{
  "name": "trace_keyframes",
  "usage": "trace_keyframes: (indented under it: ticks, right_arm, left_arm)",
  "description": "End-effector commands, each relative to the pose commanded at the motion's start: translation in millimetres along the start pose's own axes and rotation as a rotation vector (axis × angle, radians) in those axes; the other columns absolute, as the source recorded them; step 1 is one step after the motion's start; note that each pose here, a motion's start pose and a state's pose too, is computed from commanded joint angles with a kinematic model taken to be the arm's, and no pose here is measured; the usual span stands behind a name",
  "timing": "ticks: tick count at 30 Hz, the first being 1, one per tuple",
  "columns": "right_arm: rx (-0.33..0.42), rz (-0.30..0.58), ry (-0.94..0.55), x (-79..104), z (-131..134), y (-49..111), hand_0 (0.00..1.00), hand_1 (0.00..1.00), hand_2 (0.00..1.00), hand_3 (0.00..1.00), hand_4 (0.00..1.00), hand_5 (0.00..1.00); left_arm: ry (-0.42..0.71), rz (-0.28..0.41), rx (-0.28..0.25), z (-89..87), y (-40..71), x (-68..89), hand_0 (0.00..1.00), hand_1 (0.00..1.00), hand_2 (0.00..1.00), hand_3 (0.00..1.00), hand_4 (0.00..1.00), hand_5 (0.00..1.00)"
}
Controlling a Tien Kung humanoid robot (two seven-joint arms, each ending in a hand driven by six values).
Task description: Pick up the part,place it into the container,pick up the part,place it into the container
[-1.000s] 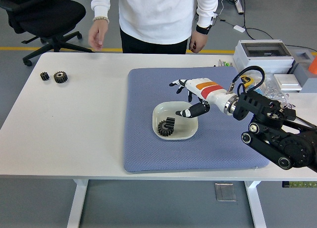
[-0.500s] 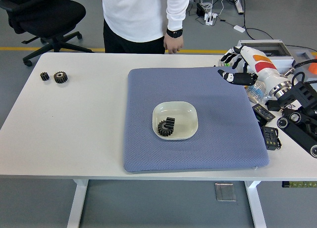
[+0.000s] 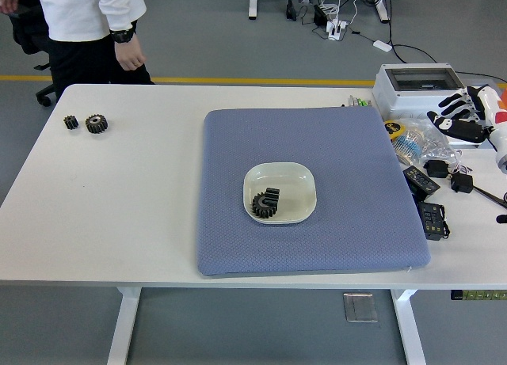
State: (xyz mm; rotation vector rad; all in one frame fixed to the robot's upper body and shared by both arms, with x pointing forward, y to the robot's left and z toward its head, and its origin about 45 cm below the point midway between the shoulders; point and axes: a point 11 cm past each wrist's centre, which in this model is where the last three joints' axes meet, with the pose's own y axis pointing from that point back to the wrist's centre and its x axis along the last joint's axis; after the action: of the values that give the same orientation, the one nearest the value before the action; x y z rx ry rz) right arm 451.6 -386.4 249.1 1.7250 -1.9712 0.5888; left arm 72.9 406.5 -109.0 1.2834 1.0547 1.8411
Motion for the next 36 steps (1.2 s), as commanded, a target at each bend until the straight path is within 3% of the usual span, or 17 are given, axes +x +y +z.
trace_keyframes:
  ticks: [7, 14, 15, 18, 20, 21, 26, 27, 32, 33, 36]
  right_arm:
    - [-0.098, 0.013, -0.315, 11.9, 23.9, 13.7, 0.167, 0.336, 0.411, 0.45, 0.832, 0.174]
    - [-0.216, -0.01, -0.692, 0.2, 45.4, 30.2, 0.178, 0.337, 0.413, 0.449, 0.837, 0.175]
    - [-0.229, -0.011, -0.739, -1.1, 47.7, 32.4, 0.24, 0.396, 0.479, 0.492, 0.751, 0.311]
    - [-0.26, -0.01, -0.869, -3.7, 55.4, 40.0, 0.24, 0.396, 0.479, 0.492, 0.751, 0.311]
    - [-0.266, -0.009, -0.899, -4.1, 60.4, 44.3, 0.24, 0.396, 0.479, 0.492, 0.751, 0.311]
    - [-0.266, -0.01, -0.907, -4.1, 62.1, 45.9, 0.27, 0.407, 0.508, 0.513, 0.787, 0.437]
    - [-0.229, -0.043, -0.9, -5.8, 64.3, 53.6, 0.27, 0.407, 0.508, 0.513, 0.787, 0.437]
    - [-0.22, -0.049, -0.898, -6.4, 64.1, 54.5, 0.376, 0.486, 0.609, 0.544, 0.92, 0.564]
    - [-0.192, -0.084, -0.891, -14.3, 69.4, 62.9, 0.376, 0.486, 0.609, 0.544, 0.92, 0.564]
    - [-0.191, -0.088, -0.896, -16.0, 71.3, 64.8, 0.585, 0.618, 0.735, 0.634, 0.998, 0.651]
    - [-0.197, -0.095, -0.924, -22.1, 76.5, 69.9, 0.585, 0.618, 0.735, 0.634, 0.998, 0.651]
  left_arm:
    - [0.002, -0.001, -0.006, 2.4, 0.1, -0.2, 0.62, 0.594, 0.655, 0.556, 0.648, 0.568]
    - [-0.003, 0.0, -0.001, -0.3, -0.2, 0.6, 0.62, 0.594, 0.656, 0.557, 0.649, 0.569]
    - [-0.003, 0.0, 0.0, -0.6, -0.2, 0.5, 0.619, 0.596, 0.654, 0.556, 0.649, 0.569]
    - [-0.004, -0.001, 0.0, -0.9, -0.1, 0.0, 0.619, 0.596, 0.654, 0.556, 0.649, 0.569]
    - [-0.003, -0.002, 0.001, -1.5, 0.0, -0.3, 0.619, 0.596, 0.654, 0.556, 0.649, 0.569]
    - [-0.003, -0.002, 0.001, -1.6, 0.0, -0.5, 0.618, 0.597, 0.655, 0.556, 0.649, 0.571]
    - [-0.006, -0.004, 0.0, -0.9, 0.2, -1.3, 0.618, 0.597, 0.655, 0.556, 0.649, 0.571]
    - [-0.006, -0.004, -0.001, -0.8, 0.2, -1.4, 0.618, 0.597, 0.655, 0.557, 0.647, 0.571]
    - [-0.005, -0.005, -0.002, -0.2, 0.4, -2.2, 0.618, 0.597, 0.655, 0.557, 0.647, 0.571]
    - [-0.005, -0.006, -0.002, -0.3, 0.5, -2.5, 0.618, 0.597, 0.653, 0.556, 0.648, 0.573]
    - [-0.006, -0.008, -0.001, -0.7, 0.5, -3.0, 0.618, 0.597, 0.653, 0.556, 0.648, 0.573]
